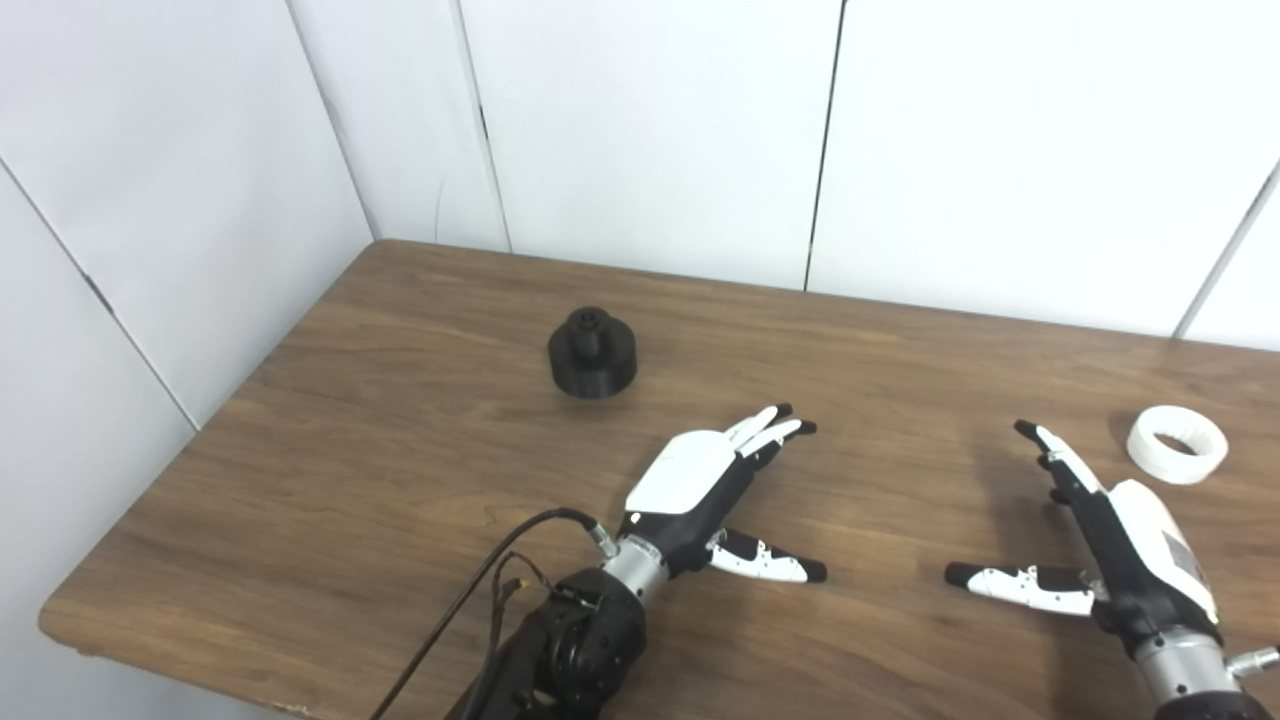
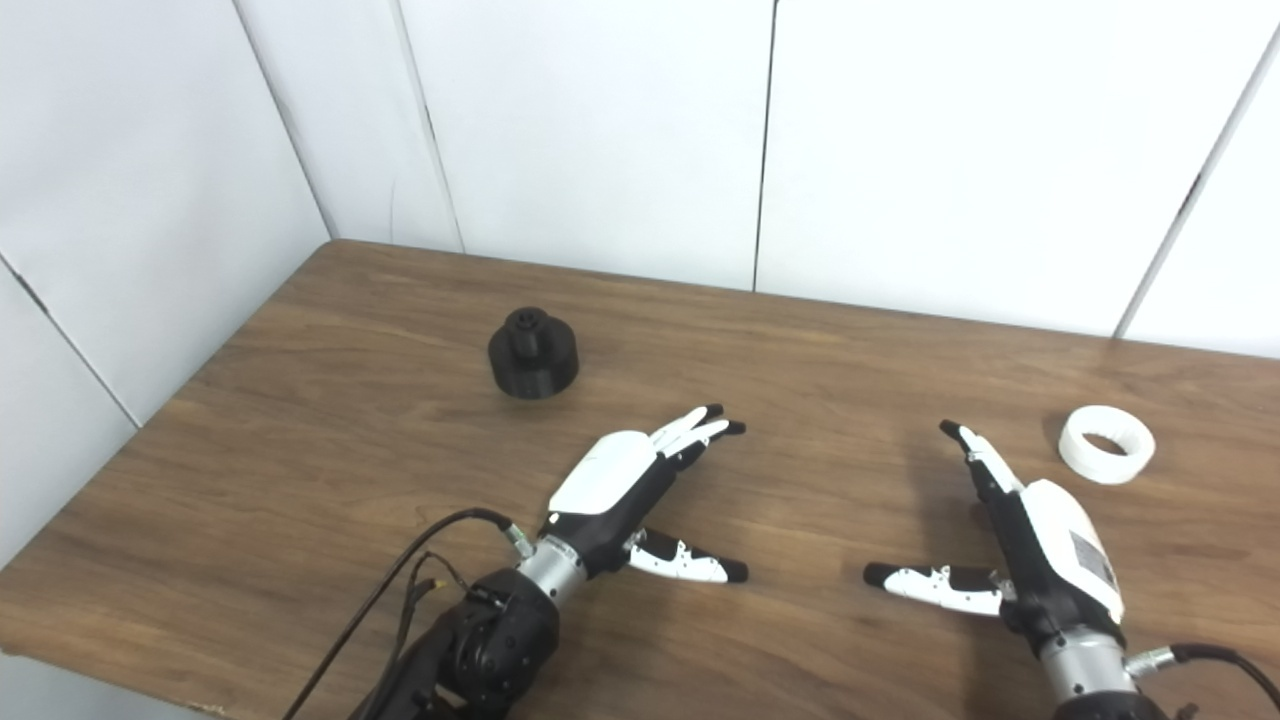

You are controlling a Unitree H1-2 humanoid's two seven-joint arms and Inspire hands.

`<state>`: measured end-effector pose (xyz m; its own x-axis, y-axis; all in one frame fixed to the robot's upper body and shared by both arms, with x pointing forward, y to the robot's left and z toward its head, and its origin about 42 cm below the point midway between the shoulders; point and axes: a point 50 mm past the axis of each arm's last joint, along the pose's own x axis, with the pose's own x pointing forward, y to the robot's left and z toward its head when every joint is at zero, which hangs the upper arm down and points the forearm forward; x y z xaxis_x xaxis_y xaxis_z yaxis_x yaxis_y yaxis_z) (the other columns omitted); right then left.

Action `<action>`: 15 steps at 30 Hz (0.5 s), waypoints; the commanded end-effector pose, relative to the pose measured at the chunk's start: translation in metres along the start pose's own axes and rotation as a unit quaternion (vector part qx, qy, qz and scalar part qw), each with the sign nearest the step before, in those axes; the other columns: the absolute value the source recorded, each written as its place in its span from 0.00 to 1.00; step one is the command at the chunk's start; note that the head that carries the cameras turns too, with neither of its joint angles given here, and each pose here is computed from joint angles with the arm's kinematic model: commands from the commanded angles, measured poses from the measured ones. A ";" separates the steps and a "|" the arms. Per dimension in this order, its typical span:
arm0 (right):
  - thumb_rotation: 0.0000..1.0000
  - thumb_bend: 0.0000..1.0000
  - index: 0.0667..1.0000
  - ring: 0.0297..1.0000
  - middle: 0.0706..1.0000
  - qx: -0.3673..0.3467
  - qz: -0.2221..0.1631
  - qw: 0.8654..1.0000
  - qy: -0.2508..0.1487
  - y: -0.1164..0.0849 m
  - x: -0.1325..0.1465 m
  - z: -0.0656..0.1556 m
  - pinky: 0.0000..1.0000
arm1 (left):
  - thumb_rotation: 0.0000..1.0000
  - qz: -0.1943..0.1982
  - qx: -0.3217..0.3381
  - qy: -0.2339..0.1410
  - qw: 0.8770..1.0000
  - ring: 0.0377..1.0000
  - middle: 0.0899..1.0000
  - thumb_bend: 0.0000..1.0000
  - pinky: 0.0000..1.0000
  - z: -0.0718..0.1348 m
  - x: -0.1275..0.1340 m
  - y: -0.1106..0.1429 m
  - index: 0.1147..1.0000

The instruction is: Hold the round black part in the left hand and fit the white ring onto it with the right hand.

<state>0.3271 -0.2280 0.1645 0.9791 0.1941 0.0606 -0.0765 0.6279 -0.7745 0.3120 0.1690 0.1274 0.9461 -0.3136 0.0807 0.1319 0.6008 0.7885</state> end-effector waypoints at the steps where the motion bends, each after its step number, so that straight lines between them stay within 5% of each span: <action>1: 0.34 0.92 0.94 0.90 0.95 -0.009 -0.027 0.999 -0.041 -0.017 0.009 0.016 0.81 | 0.37 0.032 0.011 -0.020 0.999 0.96 1.00 0.91 0.84 0.008 0.011 0.015 0.89; 15: 0.33 0.92 0.94 0.88 0.94 -0.014 -0.029 0.999 -0.039 -0.019 0.011 0.016 0.80 | 0.40 0.137 0.063 0.037 0.988 1.00 1.00 0.86 0.90 -0.023 0.003 0.058 0.86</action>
<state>0.3271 -0.2279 0.1649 0.9790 0.1945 0.0611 -0.0753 0.6235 -0.7782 0.3175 0.2092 0.1368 0.9779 -0.1320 0.1622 -0.0568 0.5788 0.8135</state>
